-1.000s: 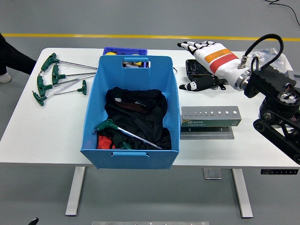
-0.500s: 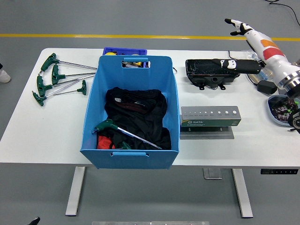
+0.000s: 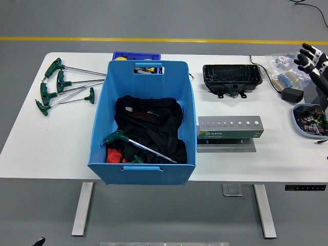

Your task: Lift tool from toolbox,place it in box,lift tool from toolbox,place it in box

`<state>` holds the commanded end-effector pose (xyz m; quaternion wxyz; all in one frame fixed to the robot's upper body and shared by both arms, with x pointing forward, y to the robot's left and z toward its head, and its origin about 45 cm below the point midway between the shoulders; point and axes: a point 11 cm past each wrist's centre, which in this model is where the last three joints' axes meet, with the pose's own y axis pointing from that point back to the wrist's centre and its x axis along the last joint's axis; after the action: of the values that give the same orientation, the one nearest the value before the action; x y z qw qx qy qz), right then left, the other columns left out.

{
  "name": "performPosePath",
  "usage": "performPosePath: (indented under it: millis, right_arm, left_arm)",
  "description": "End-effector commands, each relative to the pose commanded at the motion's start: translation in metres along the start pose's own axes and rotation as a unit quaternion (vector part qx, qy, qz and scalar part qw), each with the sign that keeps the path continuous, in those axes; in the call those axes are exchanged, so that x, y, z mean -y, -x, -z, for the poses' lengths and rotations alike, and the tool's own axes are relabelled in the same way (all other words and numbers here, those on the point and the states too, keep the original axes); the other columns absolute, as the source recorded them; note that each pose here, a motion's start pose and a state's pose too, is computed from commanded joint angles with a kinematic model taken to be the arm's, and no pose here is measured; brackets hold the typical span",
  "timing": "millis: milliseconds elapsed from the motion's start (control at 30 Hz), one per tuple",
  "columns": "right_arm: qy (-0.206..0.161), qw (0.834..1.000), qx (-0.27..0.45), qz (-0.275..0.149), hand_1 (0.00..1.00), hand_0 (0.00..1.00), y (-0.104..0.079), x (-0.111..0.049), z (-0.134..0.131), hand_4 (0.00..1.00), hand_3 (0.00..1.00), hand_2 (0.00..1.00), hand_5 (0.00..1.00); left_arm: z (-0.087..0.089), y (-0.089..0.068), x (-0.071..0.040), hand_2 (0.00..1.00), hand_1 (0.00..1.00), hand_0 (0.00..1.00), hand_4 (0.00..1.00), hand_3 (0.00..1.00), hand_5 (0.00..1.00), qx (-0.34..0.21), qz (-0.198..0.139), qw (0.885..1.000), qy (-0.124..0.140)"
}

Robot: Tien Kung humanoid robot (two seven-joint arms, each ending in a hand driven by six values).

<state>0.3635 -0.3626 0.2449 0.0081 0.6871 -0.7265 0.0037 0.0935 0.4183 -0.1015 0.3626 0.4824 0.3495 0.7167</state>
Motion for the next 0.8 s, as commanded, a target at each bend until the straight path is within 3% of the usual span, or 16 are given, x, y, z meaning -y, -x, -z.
performPosePath:
  millis: [133,300,800]
  right_arm:
    - [0.025,0.998,0.039,-0.029,0.803,0.806,-0.009,-0.004,-0.014,0.998,0.863,0.856,0.837]
    - [0.039,0.997,0.058,-0.026,0.803,0.806,-0.008,-0.006,-0.023,0.998,0.863,0.856,0.837]
    - [0.041,0.995,0.091,-0.023,0.795,0.8,-0.001,-0.005,-0.031,0.998,0.86,0.847,0.836]
  left_arm:
    - [0.0,0.0,0.0,0.755,0.73,0.725,0.629,0.64,0.537,0.0,0.0,1.0,0.0]
    - [0.0,-0.001,0.0,0.755,0.73,0.725,0.629,0.64,0.537,0.0,0.0,1.0,0.001]
    - [-0.002,-0.001,0.0,0.751,0.727,0.724,0.627,0.637,0.536,0.001,0.001,1.0,0.002]
